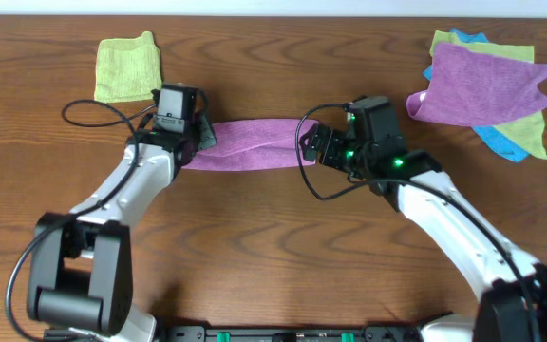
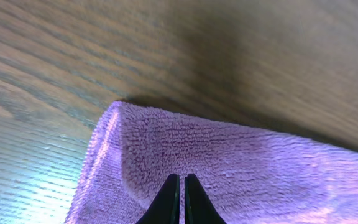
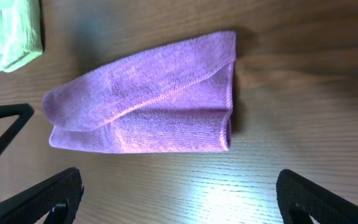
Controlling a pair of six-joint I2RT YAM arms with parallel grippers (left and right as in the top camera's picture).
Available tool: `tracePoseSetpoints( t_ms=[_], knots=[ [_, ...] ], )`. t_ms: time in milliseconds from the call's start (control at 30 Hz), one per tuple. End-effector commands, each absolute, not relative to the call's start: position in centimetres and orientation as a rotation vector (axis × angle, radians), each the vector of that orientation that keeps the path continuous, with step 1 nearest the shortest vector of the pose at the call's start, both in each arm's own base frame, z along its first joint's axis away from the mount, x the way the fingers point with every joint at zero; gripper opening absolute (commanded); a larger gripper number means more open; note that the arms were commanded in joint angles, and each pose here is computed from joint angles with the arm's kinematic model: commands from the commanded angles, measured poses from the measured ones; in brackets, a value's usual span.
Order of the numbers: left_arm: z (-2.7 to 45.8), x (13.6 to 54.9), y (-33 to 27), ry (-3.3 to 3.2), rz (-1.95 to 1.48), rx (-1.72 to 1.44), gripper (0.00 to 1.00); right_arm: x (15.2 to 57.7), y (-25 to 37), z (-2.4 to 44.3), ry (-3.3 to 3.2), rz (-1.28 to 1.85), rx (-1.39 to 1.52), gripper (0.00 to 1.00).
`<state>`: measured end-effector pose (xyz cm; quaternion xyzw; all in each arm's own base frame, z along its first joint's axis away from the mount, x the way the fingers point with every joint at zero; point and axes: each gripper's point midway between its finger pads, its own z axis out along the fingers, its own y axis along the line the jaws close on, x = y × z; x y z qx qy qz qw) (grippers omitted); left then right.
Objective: Fold the cloth
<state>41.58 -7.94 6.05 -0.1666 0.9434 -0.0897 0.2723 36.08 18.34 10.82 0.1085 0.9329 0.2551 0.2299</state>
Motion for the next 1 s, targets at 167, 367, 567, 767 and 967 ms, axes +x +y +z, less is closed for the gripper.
tracePoseSetpoints(
  t_ms=[167, 367, 567, 767, 967],
  knots=[
    [2.6, 41.6, -7.2, 2.599, -0.122, -0.463, 0.06, 36.7, 20.4, 6.6, 2.644, 0.842, 0.381, 0.99],
    [1.2, 41.5, -6.6, 2.617, -0.065, -0.474, 0.06, 36.8, 21.1, 5.1, 2.667, 0.884, 0.4, 0.99],
    [-0.6, 41.0, -6.5, 2.66, -0.044, -0.477, 0.06, 36.5, 21.5, 4.6, 2.685, 0.884, 0.388, 0.99],
    [-0.7, 40.9, -6.5, 2.662, -0.038, -0.477, 0.06, 36.1, 21.9, 3.0, 2.722, 0.863, 0.385, 0.99],
    [-0.9, 40.4, -5.9, 2.68, 0.008, -0.479, 0.06, 36.6, 22.7, 1.6, 2.715, 0.877, 0.389, 0.99]
  ],
)
